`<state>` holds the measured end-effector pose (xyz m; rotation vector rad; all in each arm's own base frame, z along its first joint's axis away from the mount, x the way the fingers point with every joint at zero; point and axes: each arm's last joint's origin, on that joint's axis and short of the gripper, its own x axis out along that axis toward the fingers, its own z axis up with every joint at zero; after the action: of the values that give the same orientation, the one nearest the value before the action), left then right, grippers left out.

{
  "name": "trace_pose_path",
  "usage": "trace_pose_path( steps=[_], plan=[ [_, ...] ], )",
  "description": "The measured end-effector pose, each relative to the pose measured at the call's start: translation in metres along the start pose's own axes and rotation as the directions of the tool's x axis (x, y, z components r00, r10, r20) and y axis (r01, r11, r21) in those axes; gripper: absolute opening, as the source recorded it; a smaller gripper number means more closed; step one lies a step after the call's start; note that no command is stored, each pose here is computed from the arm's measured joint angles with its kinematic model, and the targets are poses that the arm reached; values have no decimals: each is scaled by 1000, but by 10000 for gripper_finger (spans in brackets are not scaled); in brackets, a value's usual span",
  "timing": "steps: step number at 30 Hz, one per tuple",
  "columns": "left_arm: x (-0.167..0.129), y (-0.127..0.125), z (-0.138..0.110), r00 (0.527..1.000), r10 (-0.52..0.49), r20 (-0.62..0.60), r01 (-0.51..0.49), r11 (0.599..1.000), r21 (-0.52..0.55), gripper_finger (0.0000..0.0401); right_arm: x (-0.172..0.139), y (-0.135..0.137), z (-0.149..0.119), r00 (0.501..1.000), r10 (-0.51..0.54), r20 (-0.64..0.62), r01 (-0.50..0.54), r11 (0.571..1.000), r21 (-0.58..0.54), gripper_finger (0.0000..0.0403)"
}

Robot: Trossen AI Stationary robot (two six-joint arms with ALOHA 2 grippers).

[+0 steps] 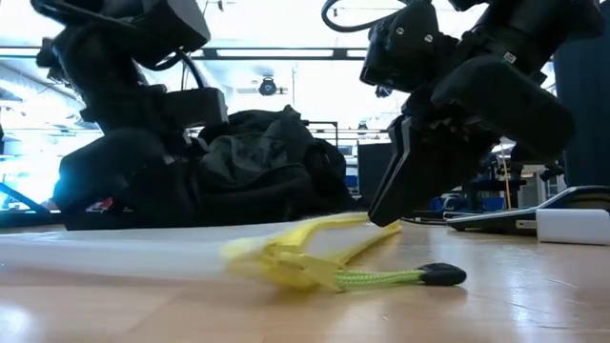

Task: Unpack backpack
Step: Remove the black ballpen from the yellow zipper pouch

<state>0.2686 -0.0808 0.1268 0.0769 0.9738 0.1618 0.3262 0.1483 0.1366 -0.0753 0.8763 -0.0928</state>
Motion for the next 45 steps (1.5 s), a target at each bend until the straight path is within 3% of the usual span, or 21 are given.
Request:
trace_pose_path(
  steps=[5, 13, 20, 26, 34, 38, 45],
  plan=[
    [6, 5, 0, 971, -141, 191, 139, 990, 23, 87, 0, 0, 1, 1000, -1, 7, 1, 1000, 2, 47],
    [10, 11, -3, 970, -166, 176, 170, 985, -9, 87, 1, -3, 4, 999, -10, 35, 10, 1000, 20, 48],
    [17, 9, 0, 960, -177, 219, 174, 984, 29, 87, 0, -6, 15, 975, -144, 167, 146, 989, 2, 59],
    [22, 9, -1, 961, -181, 210, 179, 983, 29, 87, -15, -7, 15, 975, -173, 143, 181, 982, -46, 76],
    [22, 9, 0, 956, -184, 227, 180, 983, 38, 87, -34, -1, -3, 996, -83, -39, 83, 996, -23, 80],
    [22, 9, 1, 955, -185, 232, 180, 983, 41, 87, -28, 3, -7, 997, -35, -69, 36, 999, 14, 63],
    [22, 9, 2, 952, -186, 242, 188, 982, 17, 87, -5, 7, -14, 1000, -1, -9, 1, 997, 72, 34]
  ],
)
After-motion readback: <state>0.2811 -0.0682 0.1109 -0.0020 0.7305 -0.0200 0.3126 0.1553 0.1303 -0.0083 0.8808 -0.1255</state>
